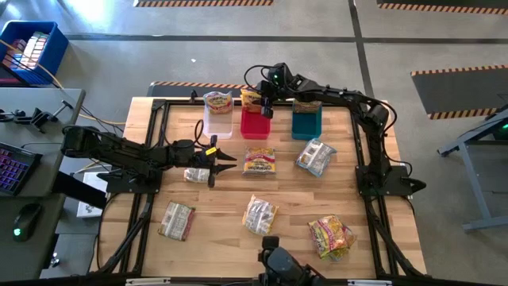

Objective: Sort Maruchan noodles
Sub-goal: Put the yellow noodle pack into the red bin

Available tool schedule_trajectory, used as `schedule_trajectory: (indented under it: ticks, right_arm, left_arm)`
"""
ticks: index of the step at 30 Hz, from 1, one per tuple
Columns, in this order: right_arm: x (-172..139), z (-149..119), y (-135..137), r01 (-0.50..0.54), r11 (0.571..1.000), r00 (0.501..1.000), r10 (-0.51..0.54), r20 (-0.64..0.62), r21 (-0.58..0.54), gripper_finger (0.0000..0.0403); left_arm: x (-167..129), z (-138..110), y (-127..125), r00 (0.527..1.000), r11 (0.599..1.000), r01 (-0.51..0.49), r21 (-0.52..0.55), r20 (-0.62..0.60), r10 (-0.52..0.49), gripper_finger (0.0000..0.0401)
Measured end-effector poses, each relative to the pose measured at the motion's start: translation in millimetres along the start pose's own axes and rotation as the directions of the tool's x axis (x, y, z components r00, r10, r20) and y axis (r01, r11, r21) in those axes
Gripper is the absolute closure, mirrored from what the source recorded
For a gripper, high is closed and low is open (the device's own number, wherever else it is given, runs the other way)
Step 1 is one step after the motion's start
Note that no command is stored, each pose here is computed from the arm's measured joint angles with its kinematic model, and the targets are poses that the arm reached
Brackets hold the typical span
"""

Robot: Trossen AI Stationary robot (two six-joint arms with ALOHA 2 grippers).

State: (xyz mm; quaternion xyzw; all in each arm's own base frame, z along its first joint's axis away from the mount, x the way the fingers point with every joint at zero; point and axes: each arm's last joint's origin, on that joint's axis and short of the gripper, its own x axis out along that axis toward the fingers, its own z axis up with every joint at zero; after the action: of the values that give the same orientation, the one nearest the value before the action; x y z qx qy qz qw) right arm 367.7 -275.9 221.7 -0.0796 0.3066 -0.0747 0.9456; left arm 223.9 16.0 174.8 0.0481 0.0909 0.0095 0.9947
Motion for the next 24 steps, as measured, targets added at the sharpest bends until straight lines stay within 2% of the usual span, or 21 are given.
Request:
schedule_trajectory:
  ticks: [11, 24]
  right_arm:
    - [1, 2, 1, -0.043, 0.999, 0.998, 0.042, 0.048, 0.016, 0.0304]
    - [15, -12, 0, -0.054, 0.998, 0.998, 0.054, 0.014, -0.008, 0.0304]
  left_arm:
    - [0, 0, 0, 1.000, 1.000, 0.000, 0.000, 0.000, 0.000, 0.0319]
    - [0, 0, 0, 1.000, 1.000, -0.008, 0.000, -0.001, 0.008, 0.0319]
